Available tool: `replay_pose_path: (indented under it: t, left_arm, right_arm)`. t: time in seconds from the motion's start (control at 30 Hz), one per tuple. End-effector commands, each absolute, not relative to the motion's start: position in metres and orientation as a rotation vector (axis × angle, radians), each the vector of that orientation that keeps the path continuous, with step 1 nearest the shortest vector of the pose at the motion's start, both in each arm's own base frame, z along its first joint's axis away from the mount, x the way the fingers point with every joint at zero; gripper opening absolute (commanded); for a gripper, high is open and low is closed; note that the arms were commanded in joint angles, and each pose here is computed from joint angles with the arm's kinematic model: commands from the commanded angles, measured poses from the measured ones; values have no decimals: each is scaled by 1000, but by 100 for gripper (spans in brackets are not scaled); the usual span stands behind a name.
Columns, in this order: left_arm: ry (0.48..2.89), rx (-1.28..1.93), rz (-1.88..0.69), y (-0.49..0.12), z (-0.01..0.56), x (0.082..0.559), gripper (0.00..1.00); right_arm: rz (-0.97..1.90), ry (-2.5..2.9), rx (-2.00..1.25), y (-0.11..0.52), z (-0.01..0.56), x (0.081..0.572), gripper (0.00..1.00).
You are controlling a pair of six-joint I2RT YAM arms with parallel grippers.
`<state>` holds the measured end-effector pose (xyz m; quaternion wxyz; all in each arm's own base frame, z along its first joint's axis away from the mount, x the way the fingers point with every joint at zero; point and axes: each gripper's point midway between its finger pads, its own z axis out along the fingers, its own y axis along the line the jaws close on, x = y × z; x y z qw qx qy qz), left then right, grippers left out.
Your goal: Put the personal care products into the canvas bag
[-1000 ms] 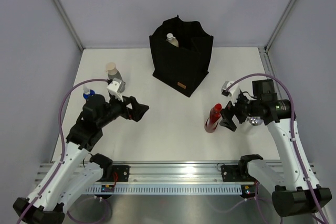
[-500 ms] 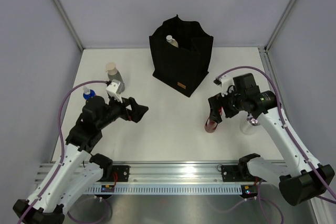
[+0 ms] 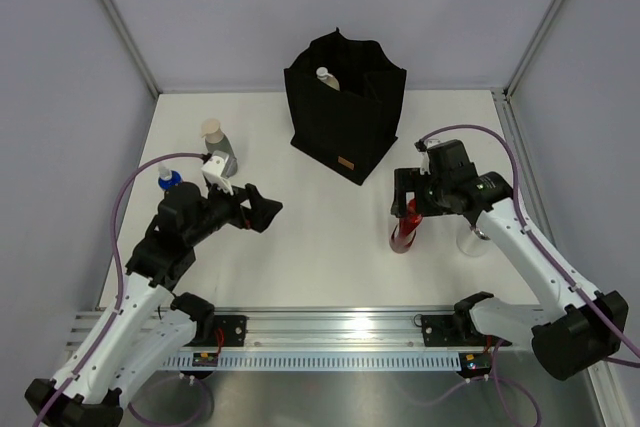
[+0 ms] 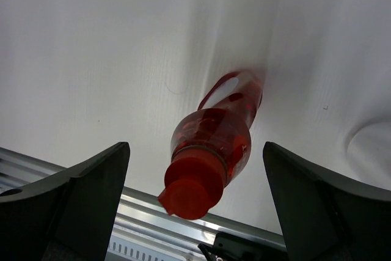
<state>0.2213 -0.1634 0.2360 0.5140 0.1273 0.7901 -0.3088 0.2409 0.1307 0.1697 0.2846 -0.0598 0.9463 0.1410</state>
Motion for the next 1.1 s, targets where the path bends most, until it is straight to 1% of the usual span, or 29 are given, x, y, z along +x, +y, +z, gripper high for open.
replay_pose_path:
  t: [0.0,0.17,0.33,0.47,0.63,0.7,0.73,0.8,0.83,1.0,1.07]
  left_arm:
    - [1856,283,-739,-162,247,225,99]
    - [1855,287,-738,-162,249,225,99]
    - [1859,292,-727,-161,247,225,99]
    - [1860,294,-725,-160,246,224,99]
    - [1856,301,-719,-160,246,223,99]
    - [1857,304,-717,-160,245,224,99]
    - [1852,305,-719,-160,246,224,99]
    - [1854,308,-722,-161,245,224,99]
    - [1850,309,-723,-161,246,224,99]
    - [1847,314,-722,-160,247,222,99]
    - [1843,317,-720,-160,247,221,99]
  right_arm:
    - [371,2519,-58,134,163,251,99]
    - [386,2537,-65,139,149,254,98]
    - [394,2570,-71,142,141,255,94]
    - [396,2567,-85,143,141,255,85]
    - [369,2544,-136,137,145,252,57]
    - [355,2529,-145,134,151,251,49]
    - [343,2524,-155,132,152,251,39]
    - [336,2509,-191,131,157,253,30]
    - [351,2502,-215,134,160,252,20]
    - [329,2412,-393,135,180,261,1]
    - [336,2363,-462,137,194,263,0]
